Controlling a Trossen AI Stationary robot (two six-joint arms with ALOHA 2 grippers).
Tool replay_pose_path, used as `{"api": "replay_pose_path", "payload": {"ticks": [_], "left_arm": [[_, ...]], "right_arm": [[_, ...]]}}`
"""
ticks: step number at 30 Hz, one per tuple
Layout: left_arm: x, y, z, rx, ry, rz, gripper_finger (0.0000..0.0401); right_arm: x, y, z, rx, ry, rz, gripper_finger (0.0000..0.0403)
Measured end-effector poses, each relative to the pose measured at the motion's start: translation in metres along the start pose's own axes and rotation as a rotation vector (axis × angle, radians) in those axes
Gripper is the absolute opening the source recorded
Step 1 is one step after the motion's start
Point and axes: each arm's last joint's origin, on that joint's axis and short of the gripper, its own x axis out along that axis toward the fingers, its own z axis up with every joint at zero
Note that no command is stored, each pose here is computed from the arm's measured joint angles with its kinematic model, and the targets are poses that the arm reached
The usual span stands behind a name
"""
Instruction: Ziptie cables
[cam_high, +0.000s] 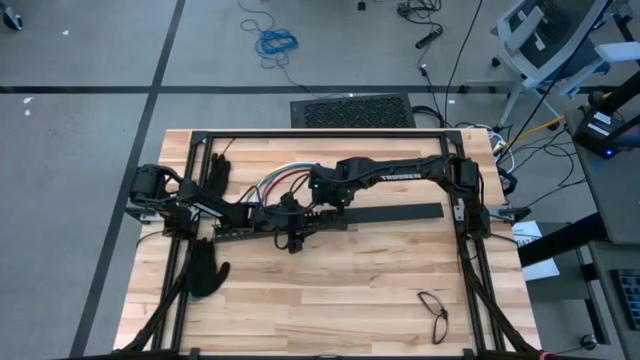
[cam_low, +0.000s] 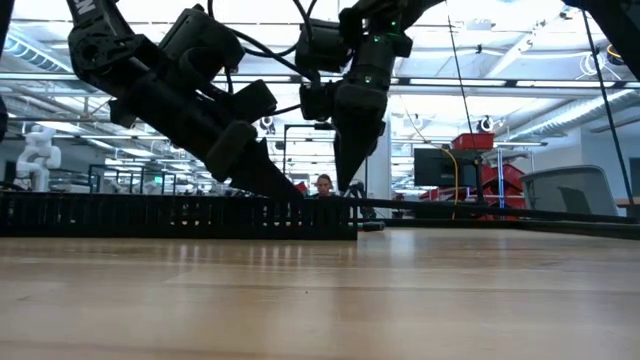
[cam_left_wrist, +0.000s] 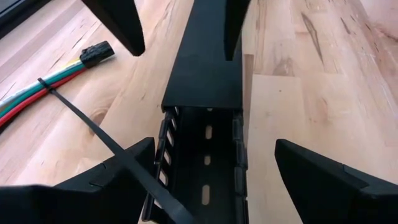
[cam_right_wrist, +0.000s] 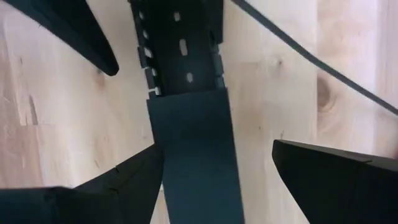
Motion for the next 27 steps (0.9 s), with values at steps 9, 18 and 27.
{"api": "replay_pose_path", "payload": {"ticks": [9, 18, 27], "left_arm": [[0.0, 0.0, -0.002, 0.003, 0.019, 0.001, 0.0327], [0.0, 0.0, -0.002, 0.002, 0.02, 0.0, 0.0327], [0.0, 0.0, -0.002, 0.004, 0.019, -0.001, 0.0327]], "right_arm": [[0.005, 0.0, 0.0, -0.04, 0.004, 0.079, 0.0295], [0.007, 0.008, 0.003, -0.048, -0.018, 0.082, 0.0295], [0.011, 0.017, 0.004, -0.049, -0.013, 0.085, 0.0295]]}}
